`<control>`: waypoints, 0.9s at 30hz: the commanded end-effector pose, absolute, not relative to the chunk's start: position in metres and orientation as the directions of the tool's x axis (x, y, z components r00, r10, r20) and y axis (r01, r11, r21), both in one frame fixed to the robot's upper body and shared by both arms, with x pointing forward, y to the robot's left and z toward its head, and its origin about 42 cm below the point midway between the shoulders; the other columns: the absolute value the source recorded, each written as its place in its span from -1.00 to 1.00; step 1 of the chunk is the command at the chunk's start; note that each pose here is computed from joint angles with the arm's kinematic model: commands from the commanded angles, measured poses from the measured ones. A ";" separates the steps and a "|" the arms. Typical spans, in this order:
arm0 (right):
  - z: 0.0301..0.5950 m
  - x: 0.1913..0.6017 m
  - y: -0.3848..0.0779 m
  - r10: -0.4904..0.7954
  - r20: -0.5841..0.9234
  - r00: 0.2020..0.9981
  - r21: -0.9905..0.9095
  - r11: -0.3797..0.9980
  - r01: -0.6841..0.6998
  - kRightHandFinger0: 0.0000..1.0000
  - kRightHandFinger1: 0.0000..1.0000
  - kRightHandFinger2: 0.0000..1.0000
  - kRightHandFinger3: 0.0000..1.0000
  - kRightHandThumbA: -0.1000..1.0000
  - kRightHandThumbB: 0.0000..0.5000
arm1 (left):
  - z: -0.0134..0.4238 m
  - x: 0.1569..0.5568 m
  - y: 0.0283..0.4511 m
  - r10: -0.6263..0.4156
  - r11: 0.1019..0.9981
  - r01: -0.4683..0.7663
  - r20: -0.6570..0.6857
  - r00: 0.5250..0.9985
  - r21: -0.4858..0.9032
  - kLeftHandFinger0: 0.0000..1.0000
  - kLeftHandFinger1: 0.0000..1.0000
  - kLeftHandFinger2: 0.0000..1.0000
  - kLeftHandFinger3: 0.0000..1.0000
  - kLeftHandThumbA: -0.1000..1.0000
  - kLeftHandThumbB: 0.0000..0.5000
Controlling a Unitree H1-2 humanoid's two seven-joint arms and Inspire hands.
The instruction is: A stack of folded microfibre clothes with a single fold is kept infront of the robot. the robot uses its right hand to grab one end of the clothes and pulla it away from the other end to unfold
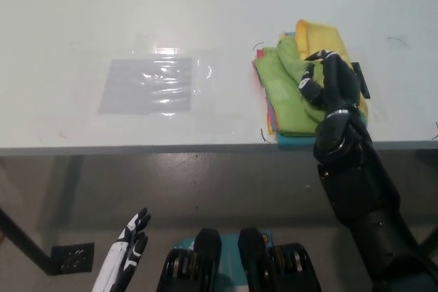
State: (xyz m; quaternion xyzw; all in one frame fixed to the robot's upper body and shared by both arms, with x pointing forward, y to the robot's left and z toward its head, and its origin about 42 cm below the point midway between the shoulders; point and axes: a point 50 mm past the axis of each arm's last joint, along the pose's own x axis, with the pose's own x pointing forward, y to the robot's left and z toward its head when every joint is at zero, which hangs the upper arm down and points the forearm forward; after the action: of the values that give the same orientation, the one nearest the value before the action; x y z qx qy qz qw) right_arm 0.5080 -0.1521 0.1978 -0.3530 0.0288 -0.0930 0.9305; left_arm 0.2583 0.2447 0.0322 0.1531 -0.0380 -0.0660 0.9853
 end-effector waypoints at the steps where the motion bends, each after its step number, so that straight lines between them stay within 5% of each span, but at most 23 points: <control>1: 0.193 0.506 -0.161 -0.247 0.089 0.965 -0.554 0.793 0.255 -0.98 -0.05 0.81 0.69 -1.00 -0.06 | 0.044 0.265 0.250 -0.135 0.938 0.086 0.123 0.983 0.337 1.00 1.00 1.00 1.00 1.00 1.00; 5: 0.199 0.508 -0.164 -0.267 0.098 0.959 -0.483 0.829 0.281 -0.96 -0.04 0.77 0.66 -1.00 0.02 | 0.045 0.268 0.249 -0.134 0.938 0.085 0.127 0.983 0.336 1.00 1.00 1.00 1.00 1.00 1.00; 7: 0.203 0.508 -0.165 -0.291 0.113 0.950 -0.417 0.854 0.311 -1.00 -0.18 0.64 0.59 -1.00 -0.14 | 0.045 0.268 0.250 -0.138 0.938 0.088 0.128 0.982 0.334 1.00 1.00 1.00 1.00 1.00 1.00; 17: 0.245 0.503 -0.195 -0.431 0.127 0.893 0.100 0.902 0.421 -1.00 -0.28 0.56 0.56 -1.00 -0.43 | 0.045 0.268 0.249 -0.130 0.938 0.079 0.132 0.983 0.336 1.00 1.00 1.00 1.00 1.00 1.00; 21: 0.249 0.505 -0.219 -0.490 0.147 0.859 0.174 0.868 0.465 -1.00 -0.29 0.54 0.60 -1.00 -0.51 | 0.043 0.266 0.249 -0.127 0.942 0.079 0.127 0.984 0.327 1.00 1.00 1.00 1.00 1.00 1.00; 23: 0.252 0.505 -0.233 -0.511 0.138 0.848 0.201 0.853 0.482 -1.00 -0.45 0.46 0.58 -1.00 -0.55 | 0.042 0.266 0.250 -0.126 0.942 0.079 0.127 0.984 0.325 1.00 1.00 1.00 1.00 1.00 1.00; 27: 0.255 0.503 -0.255 -0.561 0.162 0.812 0.239 0.821 0.519 -1.00 -0.58 0.32 0.47 -1.00 -0.40 | 0.043 0.266 0.249 -0.123 0.941 0.076 0.123 0.985 0.329 1.00 1.00 1.00 1.00 1.00 1.00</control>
State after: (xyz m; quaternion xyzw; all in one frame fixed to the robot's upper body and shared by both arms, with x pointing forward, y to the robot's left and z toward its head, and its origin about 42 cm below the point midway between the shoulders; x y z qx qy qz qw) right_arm 0.4975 -0.2331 0.2159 0.0303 -0.0250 -0.2598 0.9649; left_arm 0.2624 0.2445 0.0345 0.1594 -0.0426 -0.0660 0.9841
